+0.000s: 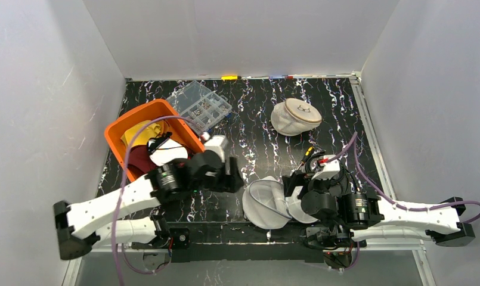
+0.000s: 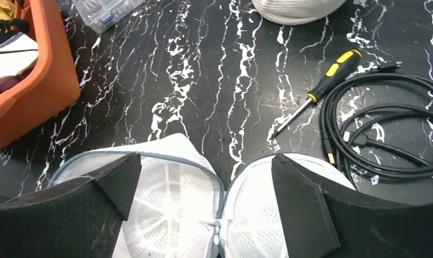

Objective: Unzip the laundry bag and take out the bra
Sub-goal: Close the laundry bag at the center of the board.

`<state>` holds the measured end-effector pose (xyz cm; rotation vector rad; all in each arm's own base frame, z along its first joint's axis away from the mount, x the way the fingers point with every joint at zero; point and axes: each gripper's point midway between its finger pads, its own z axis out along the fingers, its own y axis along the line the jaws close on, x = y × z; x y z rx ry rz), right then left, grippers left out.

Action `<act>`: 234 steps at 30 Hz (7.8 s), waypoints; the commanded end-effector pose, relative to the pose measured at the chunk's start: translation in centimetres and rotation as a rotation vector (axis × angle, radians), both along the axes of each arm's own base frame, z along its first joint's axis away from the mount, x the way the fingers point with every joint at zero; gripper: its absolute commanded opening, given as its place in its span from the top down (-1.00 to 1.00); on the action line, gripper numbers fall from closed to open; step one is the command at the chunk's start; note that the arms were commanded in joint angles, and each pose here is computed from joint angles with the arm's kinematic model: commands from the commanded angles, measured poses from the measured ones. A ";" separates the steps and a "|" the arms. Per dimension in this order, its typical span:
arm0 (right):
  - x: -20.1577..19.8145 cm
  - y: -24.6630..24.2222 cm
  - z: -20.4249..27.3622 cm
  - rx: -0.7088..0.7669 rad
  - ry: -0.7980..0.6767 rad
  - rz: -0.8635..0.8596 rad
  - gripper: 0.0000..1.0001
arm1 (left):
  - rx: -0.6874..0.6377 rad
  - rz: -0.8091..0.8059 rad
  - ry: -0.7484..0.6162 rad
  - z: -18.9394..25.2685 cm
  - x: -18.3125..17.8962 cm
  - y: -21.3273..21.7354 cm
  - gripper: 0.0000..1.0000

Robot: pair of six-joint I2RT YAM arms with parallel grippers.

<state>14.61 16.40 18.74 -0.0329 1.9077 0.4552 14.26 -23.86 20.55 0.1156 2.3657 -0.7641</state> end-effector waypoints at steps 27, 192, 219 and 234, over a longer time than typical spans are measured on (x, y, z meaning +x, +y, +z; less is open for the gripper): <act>-0.4 2.3 0.4 -0.066 0.040 0.025 -0.97 | 0.468 -0.227 -0.069 -6.8 3.3 -5.0 0.97; 2.4 5.6 0.7 0.207 0.229 0.369 -0.63 | -0.288 0.009 -0.034 -0.6 5.0 -5.5 1.00; -0.9 7.2 -4.4 0.836 0.363 0.380 -0.69 | -0.570 0.046 -0.127 2.3 4.5 -4.8 1.00; 0.8 2.9 1.0 0.665 0.148 0.237 -0.86 | -0.704 -0.084 -0.269 11.9 5.9 -8.7 1.00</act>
